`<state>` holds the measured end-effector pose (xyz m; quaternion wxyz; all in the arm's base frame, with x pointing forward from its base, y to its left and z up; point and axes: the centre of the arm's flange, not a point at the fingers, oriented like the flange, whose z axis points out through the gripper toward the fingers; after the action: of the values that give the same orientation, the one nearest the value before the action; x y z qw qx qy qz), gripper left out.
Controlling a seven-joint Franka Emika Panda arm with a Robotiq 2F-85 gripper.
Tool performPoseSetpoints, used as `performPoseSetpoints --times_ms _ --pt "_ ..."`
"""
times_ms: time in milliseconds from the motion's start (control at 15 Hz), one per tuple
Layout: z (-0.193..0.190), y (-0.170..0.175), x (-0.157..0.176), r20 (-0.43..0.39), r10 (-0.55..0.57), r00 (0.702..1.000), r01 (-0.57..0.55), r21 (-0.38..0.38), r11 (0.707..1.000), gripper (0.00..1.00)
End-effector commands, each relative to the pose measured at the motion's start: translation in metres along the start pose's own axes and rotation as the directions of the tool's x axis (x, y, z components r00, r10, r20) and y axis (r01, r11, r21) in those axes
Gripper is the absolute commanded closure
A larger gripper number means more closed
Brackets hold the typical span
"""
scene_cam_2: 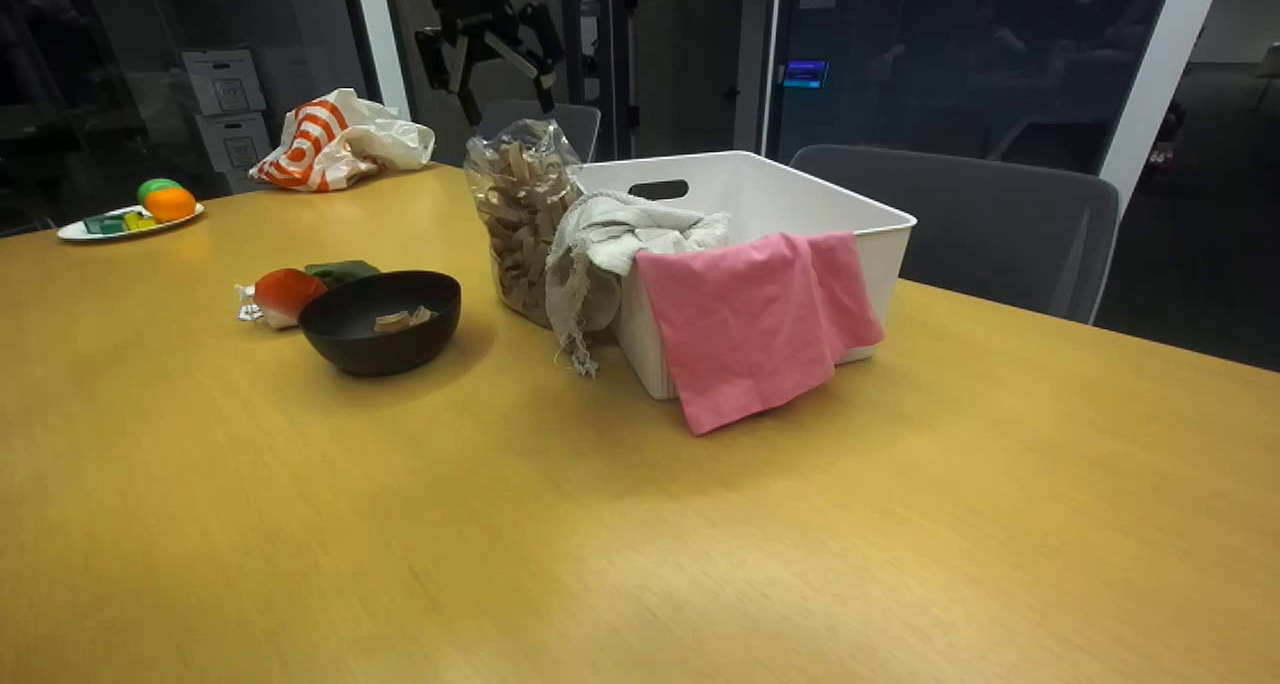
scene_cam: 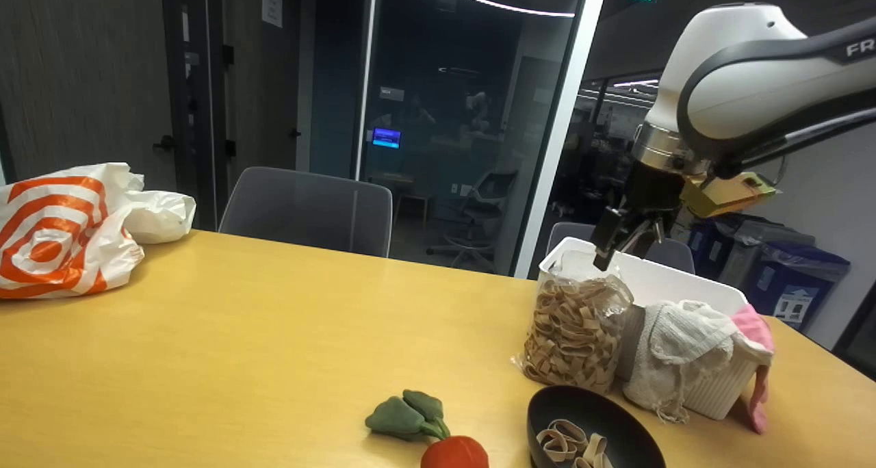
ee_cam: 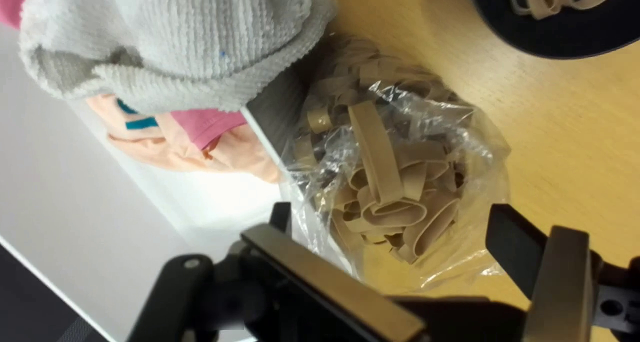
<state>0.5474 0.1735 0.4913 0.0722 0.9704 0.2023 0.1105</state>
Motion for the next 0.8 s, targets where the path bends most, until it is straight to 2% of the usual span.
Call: performPoseSetpoints --times_ms 0,133,333,467,733 --pt "-0.035 0.008 -0.035 0.098 0.052 0.994 -0.067 0.154 0.986 0.0" --pt "-0.03 -0.001 -0.055 0.154 0.047 0.987 -0.083 0.234 0.969 0.0" --pt "-0.012 -0.03 -0.082 0.171 0.017 0.985 -0.074 0.333 0.94 0.0" --pt "0.01 -0.056 -0.099 0.163 -0.002 0.987 -0.057 0.354 0.934 0.0" --pt "0.066 -0.087 -0.118 0.114 -0.004 0.994 -0.029 0.284 0.958 0.0"
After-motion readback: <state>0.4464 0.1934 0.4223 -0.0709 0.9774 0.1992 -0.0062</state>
